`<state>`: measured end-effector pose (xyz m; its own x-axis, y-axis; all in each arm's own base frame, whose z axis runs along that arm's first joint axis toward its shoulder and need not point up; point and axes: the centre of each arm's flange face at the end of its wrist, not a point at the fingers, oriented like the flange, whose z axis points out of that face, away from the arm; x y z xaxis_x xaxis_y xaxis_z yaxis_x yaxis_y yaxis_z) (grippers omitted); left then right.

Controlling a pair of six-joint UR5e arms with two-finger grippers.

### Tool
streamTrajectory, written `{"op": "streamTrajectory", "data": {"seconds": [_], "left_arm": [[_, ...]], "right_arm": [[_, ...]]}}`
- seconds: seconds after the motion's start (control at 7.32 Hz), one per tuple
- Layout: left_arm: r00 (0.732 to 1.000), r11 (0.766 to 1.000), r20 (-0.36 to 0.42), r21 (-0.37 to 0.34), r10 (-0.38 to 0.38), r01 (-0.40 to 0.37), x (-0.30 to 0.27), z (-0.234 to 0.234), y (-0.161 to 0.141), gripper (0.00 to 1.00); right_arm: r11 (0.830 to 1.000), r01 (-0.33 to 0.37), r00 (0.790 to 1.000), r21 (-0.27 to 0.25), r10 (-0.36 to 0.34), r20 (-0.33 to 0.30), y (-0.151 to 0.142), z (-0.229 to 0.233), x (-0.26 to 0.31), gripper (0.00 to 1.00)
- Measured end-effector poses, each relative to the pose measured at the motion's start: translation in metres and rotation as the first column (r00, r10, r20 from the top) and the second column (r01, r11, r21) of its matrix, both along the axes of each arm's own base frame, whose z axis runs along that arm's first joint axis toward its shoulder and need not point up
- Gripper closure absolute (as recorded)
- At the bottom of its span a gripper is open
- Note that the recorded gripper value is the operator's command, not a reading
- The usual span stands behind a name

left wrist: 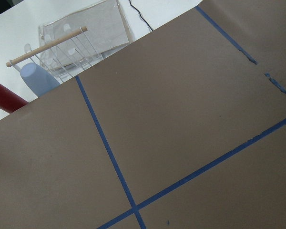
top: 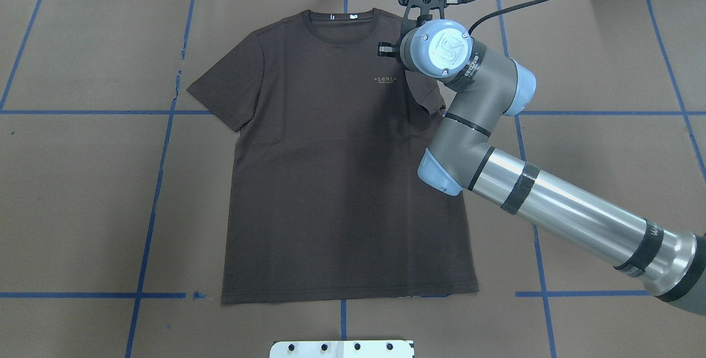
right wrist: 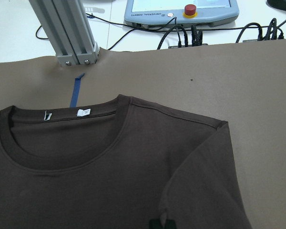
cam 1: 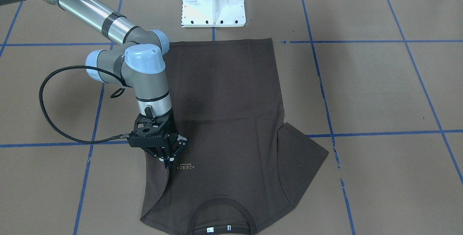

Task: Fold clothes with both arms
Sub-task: 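Grasp the sleeve and fold it toward the shirt center with the right gripper, then raise the right gripper away while the left arm moves toward the shirt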

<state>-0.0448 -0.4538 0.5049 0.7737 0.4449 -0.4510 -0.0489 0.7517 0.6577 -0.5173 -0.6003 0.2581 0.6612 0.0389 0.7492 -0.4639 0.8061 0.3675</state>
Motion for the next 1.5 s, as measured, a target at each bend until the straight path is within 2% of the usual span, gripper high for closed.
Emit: {"op": "streamTrajectory", "data": {"seconds": [0.41,0.55,0.68,0.82,1.09,1.23,1.37,1.5], "left_arm": [[1.0,1.0,-0.001,-0.003,-0.001,0.001,0.0,0.001,-0.001,0.0],[1.0,1.0,-0.004,-0.005,-0.003,0.003,0.001,0.0,-0.005,0.0],[1.0,1.0,-0.011,0.003,-0.009,0.009,0.002,-0.007,-0.012,0.0],[1.0,1.0,-0.023,0.019,-0.014,0.014,0.006,-0.019,-0.019,0.0],[0.997,1.0,-0.076,0.017,0.01,-0.009,0.046,-0.04,-0.033,0.0],[0.989,0.999,-0.148,-0.04,0.01,-0.016,0.089,-0.057,-0.043,0.01],[0.976,0.994,-0.218,-0.109,-0.006,-0.019,0.134,-0.074,-0.051,0.12],[0.963,0.984,-0.264,-0.177,-0.046,-0.002,0.176,-0.087,-0.058,0.33]], "right_arm": [[0.999,-0.025,0.998,0.032,0.027,-0.056,0.014,0.001,-0.024,0.0],[1.0,0.002,0.998,-0.013,-0.003,-0.067,0.004,-0.015,-0.019,0.0],[0.996,0.05,0.996,-0.071,-0.055,-0.073,-0.01,-0.035,-0.005,0.0],[0.988,0.11,0.991,-0.104,-0.118,-0.071,-0.025,-0.049,0.018,0.0],[0.971,0.215,0.975,-0.102,-0.22,-0.043,-0.038,-0.044,0.085,0.0],[0.96,0.267,0.962,-0.084,-0.27,-0.033,-0.04,-0.025,0.137,0.0],[0.948,0.311,0.949,-0.068,-0.313,-0.03,-0.041,-0.002,0.187,0.0],[0.935,0.351,0.935,-0.055,-0.353,-0.032,-0.041,0.021,0.233,0.0]]}}
